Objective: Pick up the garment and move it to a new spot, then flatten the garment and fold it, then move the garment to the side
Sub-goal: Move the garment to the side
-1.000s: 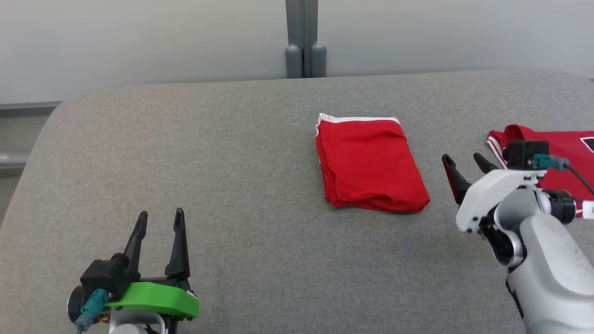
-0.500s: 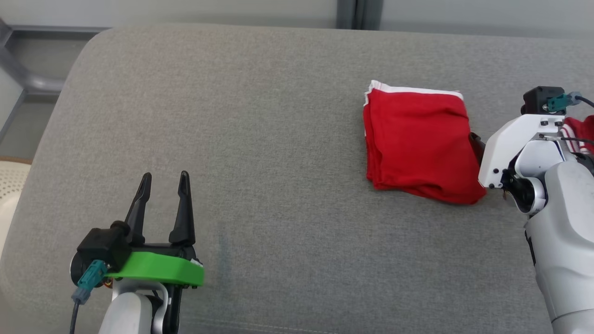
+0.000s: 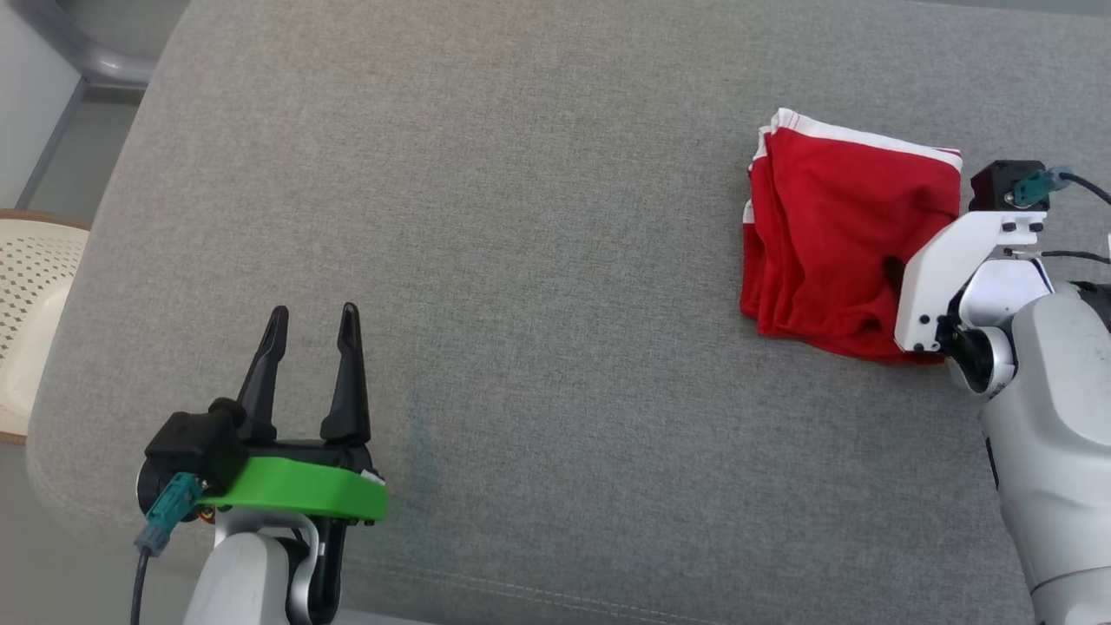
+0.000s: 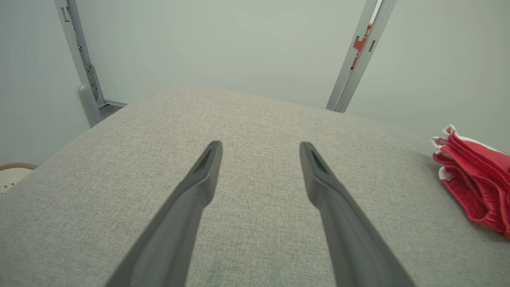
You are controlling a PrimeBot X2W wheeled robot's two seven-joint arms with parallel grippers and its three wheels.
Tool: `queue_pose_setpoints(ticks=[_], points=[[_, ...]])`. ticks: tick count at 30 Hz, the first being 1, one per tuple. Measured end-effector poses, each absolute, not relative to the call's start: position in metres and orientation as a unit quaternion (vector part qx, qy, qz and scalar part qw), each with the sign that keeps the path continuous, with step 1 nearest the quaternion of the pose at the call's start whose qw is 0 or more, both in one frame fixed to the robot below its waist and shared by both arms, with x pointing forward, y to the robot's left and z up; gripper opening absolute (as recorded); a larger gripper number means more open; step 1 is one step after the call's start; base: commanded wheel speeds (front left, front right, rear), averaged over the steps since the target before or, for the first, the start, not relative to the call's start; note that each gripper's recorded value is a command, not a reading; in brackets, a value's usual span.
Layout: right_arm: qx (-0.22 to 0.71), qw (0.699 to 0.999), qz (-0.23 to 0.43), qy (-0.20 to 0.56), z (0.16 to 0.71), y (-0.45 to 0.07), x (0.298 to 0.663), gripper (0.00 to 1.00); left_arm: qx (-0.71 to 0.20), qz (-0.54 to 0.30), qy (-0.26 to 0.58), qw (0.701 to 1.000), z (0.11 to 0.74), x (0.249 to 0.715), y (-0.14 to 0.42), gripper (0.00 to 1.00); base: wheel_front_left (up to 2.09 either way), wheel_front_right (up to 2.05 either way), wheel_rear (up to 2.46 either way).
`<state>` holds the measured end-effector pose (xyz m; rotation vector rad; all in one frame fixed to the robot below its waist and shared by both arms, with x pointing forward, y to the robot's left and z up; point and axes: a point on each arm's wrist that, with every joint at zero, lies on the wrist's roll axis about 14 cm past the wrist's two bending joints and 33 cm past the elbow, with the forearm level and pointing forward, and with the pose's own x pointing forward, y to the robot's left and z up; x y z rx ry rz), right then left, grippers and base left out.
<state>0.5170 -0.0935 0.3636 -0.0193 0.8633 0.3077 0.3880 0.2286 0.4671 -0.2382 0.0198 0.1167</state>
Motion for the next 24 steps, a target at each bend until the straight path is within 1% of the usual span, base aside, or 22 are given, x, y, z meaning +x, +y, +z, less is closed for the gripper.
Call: queue_pose_setpoints(ticks=[5, 9, 11, 15, 18, 24], points=[[-0.045, 0.897, 0.168, 0.407, 0.372, -0.092, 0.516, 0.0, -0.129, 0.041, 0.008, 0.991, 0.468, 0.396, 0.217, 1.0, 0.0, 0.0, 0.0], [-0.101, 0.9, 0.173, 0.388, 0.387, -0.11, 0.521, 0.0, -0.135, 0.027, 0.004, 0.99, 0.47, 0.402, 0.208, 1.0, 0.0, 0.0, 0.0], [-0.129, 0.903, 0.172, 0.372, 0.402, -0.123, 0.528, 0.0, -0.137, 0.02, -0.001, 0.99, 0.472, 0.407, 0.203, 1.0, 0.0, 0.0, 0.0], [-0.151, 0.915, 0.174, 0.331, 0.439, -0.137, 0.542, 0.0, -0.142, -0.001, -0.004, 0.99, 0.473, 0.417, 0.19, 1.0, 0.0, 0.0, 0.0], [-0.172, 0.917, 0.159, 0.322, 0.456, -0.163, 0.542, 0.0, -0.145, -0.024, -0.008, 0.989, 0.475, 0.428, 0.175, 1.0, 0.0, 0.0, 0.0], [-0.199, 0.915, 0.104, 0.334, 0.477, -0.23, 0.527, 0.0, -0.146, -0.071, -0.006, 0.987, 0.473, 0.443, 0.142, 1.0, 0.0, 0.0, 0.0]])
